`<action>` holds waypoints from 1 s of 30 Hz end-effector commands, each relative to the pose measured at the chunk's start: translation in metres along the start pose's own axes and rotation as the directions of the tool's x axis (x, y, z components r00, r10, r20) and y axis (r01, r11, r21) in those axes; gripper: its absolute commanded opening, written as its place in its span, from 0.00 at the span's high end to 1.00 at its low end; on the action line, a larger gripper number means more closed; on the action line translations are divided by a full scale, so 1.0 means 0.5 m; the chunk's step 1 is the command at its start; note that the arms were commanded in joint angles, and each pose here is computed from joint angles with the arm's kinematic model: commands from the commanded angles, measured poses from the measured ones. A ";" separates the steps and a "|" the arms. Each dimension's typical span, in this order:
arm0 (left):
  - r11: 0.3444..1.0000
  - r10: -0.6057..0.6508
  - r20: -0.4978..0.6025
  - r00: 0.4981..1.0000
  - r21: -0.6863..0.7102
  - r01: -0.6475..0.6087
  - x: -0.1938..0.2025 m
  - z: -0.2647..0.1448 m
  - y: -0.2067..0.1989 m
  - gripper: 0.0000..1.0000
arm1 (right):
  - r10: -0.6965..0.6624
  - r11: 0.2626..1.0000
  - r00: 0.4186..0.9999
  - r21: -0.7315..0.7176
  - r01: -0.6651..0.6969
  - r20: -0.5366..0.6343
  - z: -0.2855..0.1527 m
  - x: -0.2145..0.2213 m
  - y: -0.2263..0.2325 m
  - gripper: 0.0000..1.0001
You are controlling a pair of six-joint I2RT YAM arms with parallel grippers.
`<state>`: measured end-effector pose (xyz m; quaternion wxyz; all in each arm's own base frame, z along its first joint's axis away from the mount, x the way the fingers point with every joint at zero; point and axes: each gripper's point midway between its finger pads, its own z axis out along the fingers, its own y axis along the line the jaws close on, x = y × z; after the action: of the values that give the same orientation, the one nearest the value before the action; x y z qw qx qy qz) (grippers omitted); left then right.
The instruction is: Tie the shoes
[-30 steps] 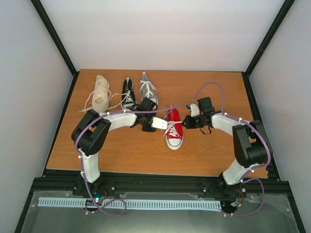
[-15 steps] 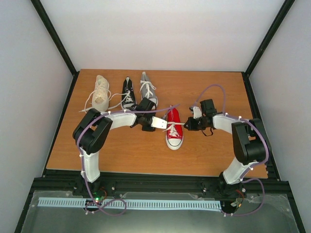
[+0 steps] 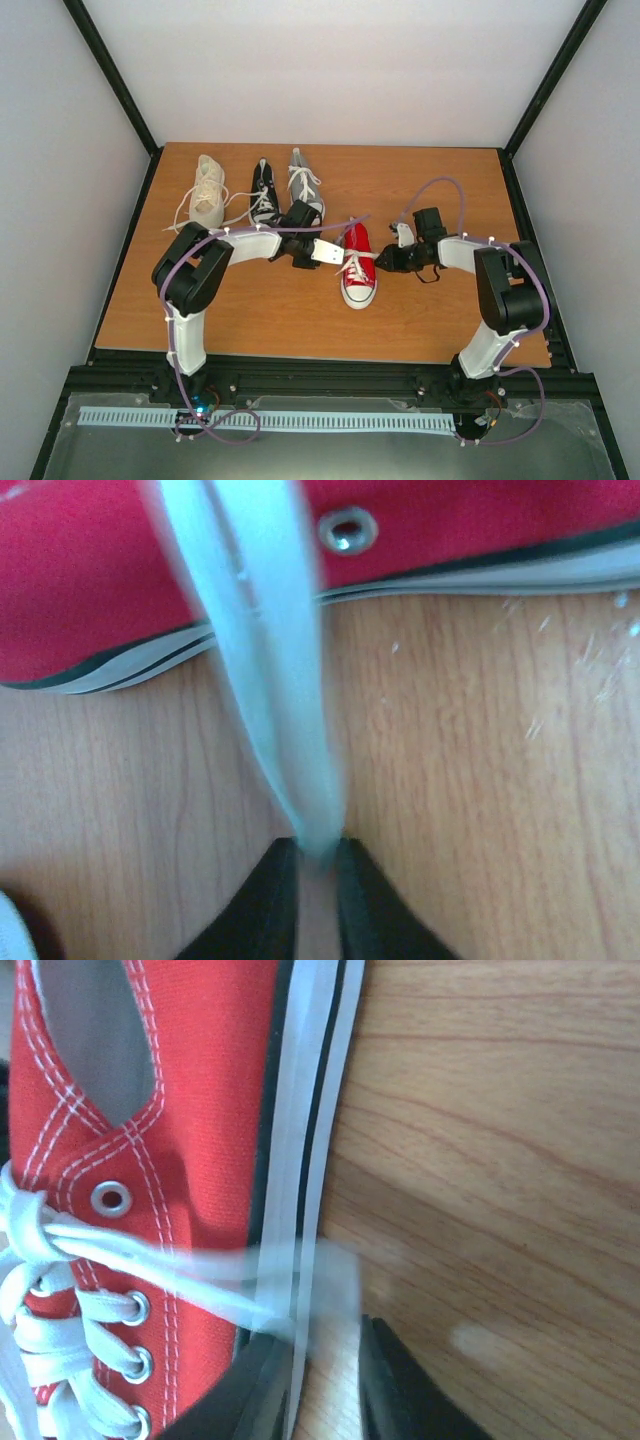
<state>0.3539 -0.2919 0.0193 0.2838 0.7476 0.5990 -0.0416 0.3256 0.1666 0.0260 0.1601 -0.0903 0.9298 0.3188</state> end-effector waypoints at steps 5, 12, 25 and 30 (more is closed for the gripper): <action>0.999 0.016 0.003 1.000 0.045 -0.016 -0.016 -0.052 -0.041 0.34 | -0.074 0.993 0.994 0.094 0.065 0.086 -0.082 -0.032 0.014 0.49; 0.997 0.016 -0.034 0.999 0.079 -0.014 -0.015 -0.155 -0.115 0.25 | -0.102 0.970 0.977 0.238 0.055 0.189 -0.145 -0.068 0.028 0.31; 0.948 -0.312 -0.308 0.899 -0.049 0.313 0.078 -0.381 -0.105 0.02 | -0.152 0.898 0.957 0.438 0.031 0.245 -0.006 -0.195 0.116 0.08; 0.910 -0.405 -0.516 0.754 -0.152 0.385 0.177 -0.434 -0.111 0.02 | -0.157 0.880 0.973 0.472 0.059 0.171 0.047 -0.157 0.112 0.29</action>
<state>0.2747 -0.1583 0.1424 0.1853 0.6372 0.7468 0.0430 0.3949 0.2296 0.0798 0.2984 -0.0785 0.9434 0.1218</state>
